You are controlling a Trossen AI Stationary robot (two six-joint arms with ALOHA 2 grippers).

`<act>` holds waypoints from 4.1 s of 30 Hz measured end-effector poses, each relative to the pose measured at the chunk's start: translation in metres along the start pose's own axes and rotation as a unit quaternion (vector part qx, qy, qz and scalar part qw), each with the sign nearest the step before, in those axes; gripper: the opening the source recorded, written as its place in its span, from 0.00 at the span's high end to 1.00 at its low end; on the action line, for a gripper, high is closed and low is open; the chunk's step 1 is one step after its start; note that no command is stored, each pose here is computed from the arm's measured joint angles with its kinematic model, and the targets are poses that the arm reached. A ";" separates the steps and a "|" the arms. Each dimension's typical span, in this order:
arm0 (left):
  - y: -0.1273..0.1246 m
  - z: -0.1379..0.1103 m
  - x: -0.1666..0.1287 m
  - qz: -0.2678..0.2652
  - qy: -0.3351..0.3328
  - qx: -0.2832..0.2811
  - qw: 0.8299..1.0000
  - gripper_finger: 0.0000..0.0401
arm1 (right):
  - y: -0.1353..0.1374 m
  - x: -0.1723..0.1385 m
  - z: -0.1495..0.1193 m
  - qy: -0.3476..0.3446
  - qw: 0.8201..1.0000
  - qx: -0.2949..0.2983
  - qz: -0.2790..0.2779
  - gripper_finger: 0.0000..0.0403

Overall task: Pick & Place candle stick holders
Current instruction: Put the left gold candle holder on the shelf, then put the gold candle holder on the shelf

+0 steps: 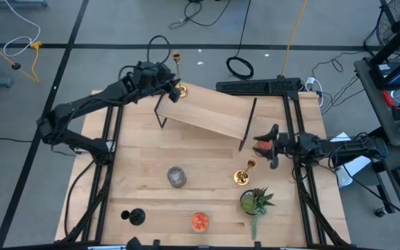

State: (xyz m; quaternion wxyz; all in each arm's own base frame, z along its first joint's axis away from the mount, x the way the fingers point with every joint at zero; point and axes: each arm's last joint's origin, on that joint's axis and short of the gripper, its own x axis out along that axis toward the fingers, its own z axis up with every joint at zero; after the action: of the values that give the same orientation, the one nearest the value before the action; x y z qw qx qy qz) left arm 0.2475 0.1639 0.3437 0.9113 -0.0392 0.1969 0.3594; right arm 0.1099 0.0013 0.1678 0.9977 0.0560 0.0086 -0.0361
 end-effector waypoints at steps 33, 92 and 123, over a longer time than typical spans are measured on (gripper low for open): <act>-0.033 -0.018 -0.038 -0.067 0.101 0.051 0.991 0.64 | 0.029 0.025 -0.008 0.042 0.965 0.012 0.257 0.47; -0.078 -0.007 -0.108 -0.197 0.016 0.068 0.978 0.64 | 0.080 0.103 0.078 -0.057 0.991 -0.091 0.085 0.99; -0.077 -0.021 -0.136 -0.222 0.070 0.067 0.970 0.64 | -0.046 0.109 0.189 -0.024 0.942 -0.081 -0.326 1.00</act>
State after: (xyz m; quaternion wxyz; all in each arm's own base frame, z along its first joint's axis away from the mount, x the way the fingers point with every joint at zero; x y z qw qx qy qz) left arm 0.2023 0.0154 0.3720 0.9528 -0.0454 0.2703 0.1303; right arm 0.2175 -0.0734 0.3486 0.9326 -0.0315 0.0054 -0.3595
